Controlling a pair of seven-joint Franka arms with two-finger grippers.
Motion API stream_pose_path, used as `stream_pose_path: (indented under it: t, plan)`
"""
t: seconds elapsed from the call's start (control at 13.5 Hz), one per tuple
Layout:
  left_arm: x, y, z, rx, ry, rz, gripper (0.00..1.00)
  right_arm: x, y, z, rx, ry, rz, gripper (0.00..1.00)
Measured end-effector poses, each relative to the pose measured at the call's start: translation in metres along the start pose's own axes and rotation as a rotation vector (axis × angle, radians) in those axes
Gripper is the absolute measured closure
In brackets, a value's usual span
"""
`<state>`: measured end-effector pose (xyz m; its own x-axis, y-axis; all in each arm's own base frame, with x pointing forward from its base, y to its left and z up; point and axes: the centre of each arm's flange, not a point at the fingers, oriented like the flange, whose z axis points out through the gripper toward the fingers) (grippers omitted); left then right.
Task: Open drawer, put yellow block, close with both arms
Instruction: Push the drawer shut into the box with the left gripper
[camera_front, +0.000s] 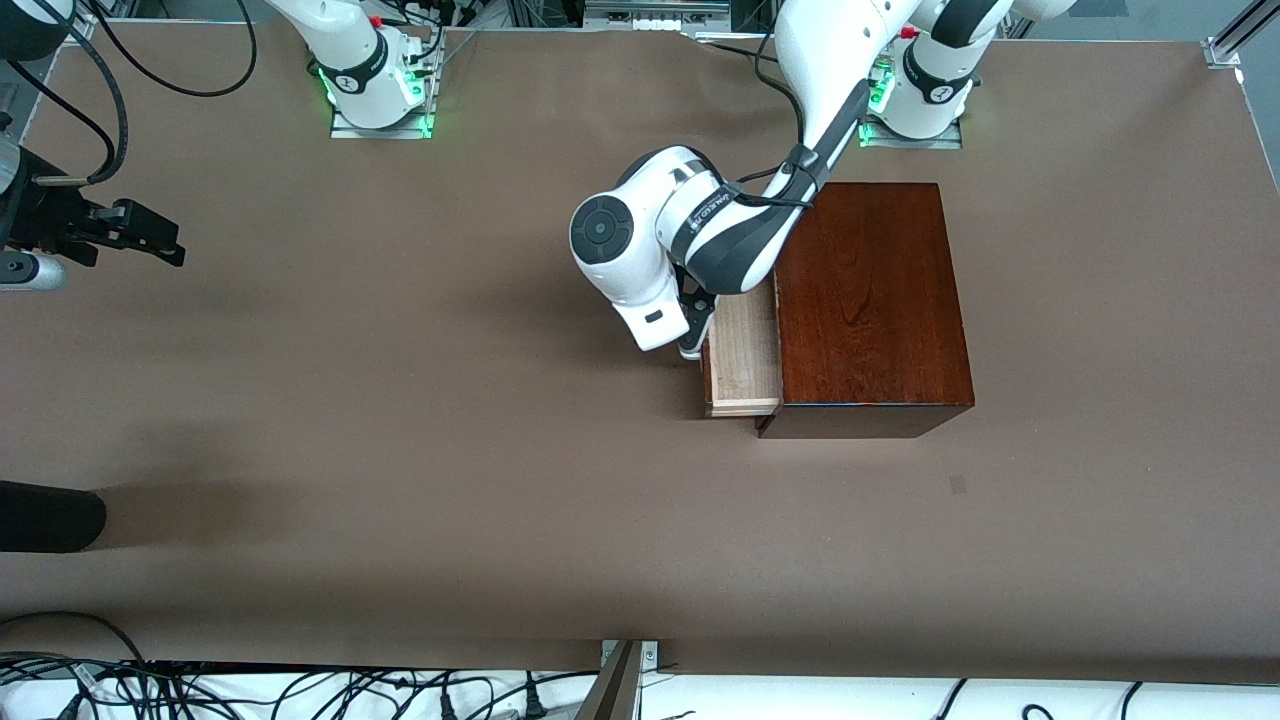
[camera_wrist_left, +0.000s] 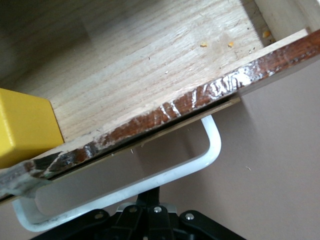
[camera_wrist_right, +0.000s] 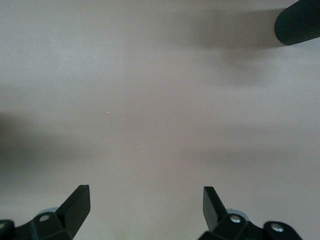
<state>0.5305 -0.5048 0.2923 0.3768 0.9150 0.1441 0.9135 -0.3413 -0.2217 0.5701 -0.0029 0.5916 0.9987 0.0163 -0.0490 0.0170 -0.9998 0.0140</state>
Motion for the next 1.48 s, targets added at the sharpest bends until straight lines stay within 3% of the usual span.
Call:
stream_pose_path:
  t: [0.22,0.67,1.19,1.26,1.48]
  plan:
    - [0.028,0.003,0.005,0.059,0.017,0.002,0.99,0.0,0.0,0.0,0.0,0.0,0.0,0.0]
    - [0.08,0.008,0.012,0.109,0.011,0.024,0.99,0.0,0.0,0.0,0.0,0.0,0.0,0.0]
    - [0.095,0.01,-0.005,0.101,0.001,0.041,0.99,0.0,0.0,0.0,0.0,0.0,0.0,0.0]
    - [0.099,0.009,-0.027,0.087,-0.002,0.038,0.94,0.0,0.0,0.0,0.0,0.0,0.0,0.0]
    - [0.116,-0.003,-0.093,0.03,-0.016,0.027,0.64,0.0,0.0,0.0,0.0,0.0,0.0,0.0]
